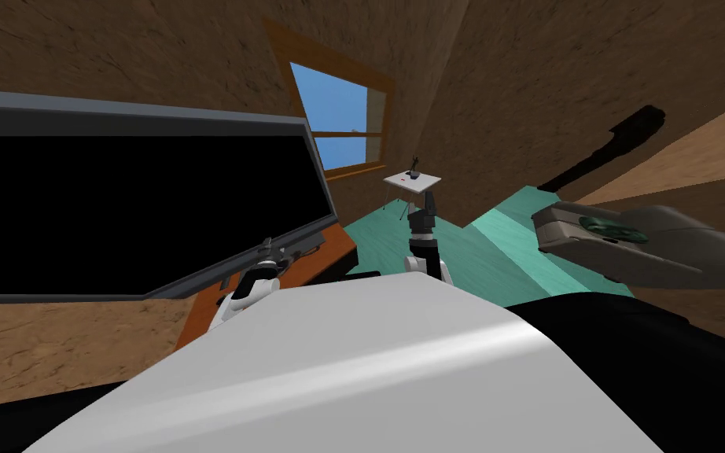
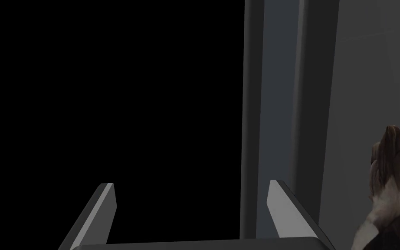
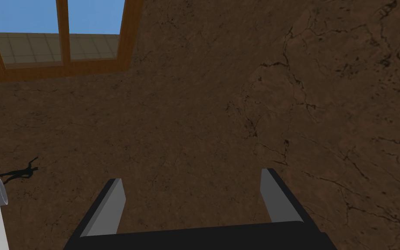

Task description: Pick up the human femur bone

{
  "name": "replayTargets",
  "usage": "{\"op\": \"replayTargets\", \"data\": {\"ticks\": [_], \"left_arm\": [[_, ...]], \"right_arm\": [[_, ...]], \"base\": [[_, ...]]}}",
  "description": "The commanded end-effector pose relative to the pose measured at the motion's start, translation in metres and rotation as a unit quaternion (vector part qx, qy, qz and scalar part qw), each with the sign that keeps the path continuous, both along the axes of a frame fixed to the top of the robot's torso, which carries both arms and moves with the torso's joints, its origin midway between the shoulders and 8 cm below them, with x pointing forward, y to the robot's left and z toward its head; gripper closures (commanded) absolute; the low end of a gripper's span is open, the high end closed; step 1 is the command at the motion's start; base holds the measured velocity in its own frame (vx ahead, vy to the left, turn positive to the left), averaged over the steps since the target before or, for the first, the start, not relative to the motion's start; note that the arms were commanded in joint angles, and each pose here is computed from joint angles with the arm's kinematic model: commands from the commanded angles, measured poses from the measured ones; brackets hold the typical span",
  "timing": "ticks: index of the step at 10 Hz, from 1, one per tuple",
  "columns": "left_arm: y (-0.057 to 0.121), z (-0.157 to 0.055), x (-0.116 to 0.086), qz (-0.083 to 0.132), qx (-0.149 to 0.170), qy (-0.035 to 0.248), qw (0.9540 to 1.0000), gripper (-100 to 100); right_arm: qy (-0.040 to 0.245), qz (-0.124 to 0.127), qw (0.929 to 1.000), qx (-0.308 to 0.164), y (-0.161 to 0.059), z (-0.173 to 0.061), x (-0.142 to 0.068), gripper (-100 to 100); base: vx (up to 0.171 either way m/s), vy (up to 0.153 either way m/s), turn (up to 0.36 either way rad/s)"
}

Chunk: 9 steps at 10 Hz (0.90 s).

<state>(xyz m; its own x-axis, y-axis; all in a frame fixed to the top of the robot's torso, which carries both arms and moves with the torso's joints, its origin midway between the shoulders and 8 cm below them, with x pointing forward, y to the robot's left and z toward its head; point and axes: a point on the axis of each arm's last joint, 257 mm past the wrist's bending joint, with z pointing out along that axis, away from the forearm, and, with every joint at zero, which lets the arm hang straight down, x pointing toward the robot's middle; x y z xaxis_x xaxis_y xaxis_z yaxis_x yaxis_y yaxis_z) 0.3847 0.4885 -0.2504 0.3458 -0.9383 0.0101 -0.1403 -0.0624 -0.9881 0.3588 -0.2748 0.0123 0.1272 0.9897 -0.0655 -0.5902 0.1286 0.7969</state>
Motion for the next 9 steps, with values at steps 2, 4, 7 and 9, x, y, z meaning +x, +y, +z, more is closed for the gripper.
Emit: {"op": "replayTargets", "data": {"ticks": [2, 4, 7, 9], "left_arm": [[0.025, -0.025, -0.009, 0.023, -0.014, 0.042, 0.9988, -100], [0.046, -0.046, -0.018, 0.043, -0.027, 0.074, 0.9959, -100], [0.081, -0.075, -0.035, 0.079, -0.054, 0.124, 0.9877, -100], [0.097, -0.092, -0.047, 0.099, -0.072, 0.152, 0.9808, -100]], "right_arm": [[0.0, 0.0, 1.0, 0.0, 0.0, 0.0, 0.0, 0], [0.0, 0.0, 1.0, 0.0, 0.0, 0.0, 0.0, 0], [0.0, 0.0, 1.0, 0.0, 0.0, 0.0, 0.0, 0], [0.0, 0.0, 1.0, 0.0, 0.0, 0.0, 0.0, 0]], "base": [[-0.027, 0.024, -0.193], [-0.025, 0.026, -0.177], [-0.021, 0.023, -0.219], [-0.022, 0.024, -0.217]]}}
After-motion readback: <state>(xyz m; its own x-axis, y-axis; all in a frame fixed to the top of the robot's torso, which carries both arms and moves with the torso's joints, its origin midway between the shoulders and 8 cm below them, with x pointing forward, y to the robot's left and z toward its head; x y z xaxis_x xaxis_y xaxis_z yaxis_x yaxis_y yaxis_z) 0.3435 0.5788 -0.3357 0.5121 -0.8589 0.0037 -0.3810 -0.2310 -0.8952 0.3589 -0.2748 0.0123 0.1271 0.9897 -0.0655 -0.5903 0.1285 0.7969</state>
